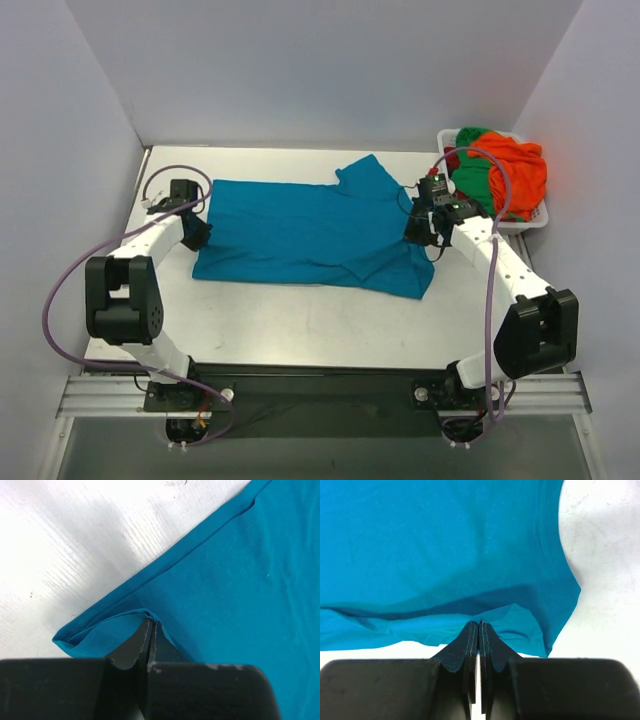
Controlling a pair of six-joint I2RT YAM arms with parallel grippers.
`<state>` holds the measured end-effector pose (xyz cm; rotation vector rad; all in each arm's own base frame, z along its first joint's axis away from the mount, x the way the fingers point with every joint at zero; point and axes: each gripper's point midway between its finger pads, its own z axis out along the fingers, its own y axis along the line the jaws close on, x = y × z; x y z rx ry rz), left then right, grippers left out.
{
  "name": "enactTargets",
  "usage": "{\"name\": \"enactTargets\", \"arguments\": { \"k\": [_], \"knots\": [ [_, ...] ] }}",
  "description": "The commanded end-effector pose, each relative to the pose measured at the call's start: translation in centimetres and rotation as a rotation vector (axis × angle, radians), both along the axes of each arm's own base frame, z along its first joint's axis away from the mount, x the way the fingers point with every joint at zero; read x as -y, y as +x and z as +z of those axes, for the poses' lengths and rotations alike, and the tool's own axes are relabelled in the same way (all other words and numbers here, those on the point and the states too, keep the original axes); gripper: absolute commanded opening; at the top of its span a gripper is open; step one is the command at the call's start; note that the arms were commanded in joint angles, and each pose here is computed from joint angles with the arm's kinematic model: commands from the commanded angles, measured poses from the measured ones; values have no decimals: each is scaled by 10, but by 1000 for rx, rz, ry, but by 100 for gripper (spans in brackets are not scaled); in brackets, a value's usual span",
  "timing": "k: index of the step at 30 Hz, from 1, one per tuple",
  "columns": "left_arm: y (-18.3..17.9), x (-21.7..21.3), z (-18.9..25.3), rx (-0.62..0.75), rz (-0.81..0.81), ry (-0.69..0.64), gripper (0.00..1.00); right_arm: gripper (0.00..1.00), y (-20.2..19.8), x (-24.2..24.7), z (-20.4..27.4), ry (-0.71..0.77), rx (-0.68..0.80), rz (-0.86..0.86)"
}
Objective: Fold and stack the t-shirts
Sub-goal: Fold the flattened tshirt in 1/3 of the way
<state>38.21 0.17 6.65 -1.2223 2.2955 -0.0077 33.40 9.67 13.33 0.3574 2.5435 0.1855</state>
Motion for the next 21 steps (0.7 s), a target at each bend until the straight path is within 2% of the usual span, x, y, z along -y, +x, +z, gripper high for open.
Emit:
{"name": "enactTargets", "arguments": {
  "k": [1, 12, 21],
  "knots": [
    [25, -3, 24, 115, 14, -28, 0, 0, 3, 7, 0, -7, -1, -5],
    [39, -9, 22, 117, 5, -52, 0, 0, 6, 16, -12, -1, -22, -23],
    [46, -9, 14, 96, 1, -53, 0, 0, 26, 10, -20, -3, -41, -3]
  ]
}}
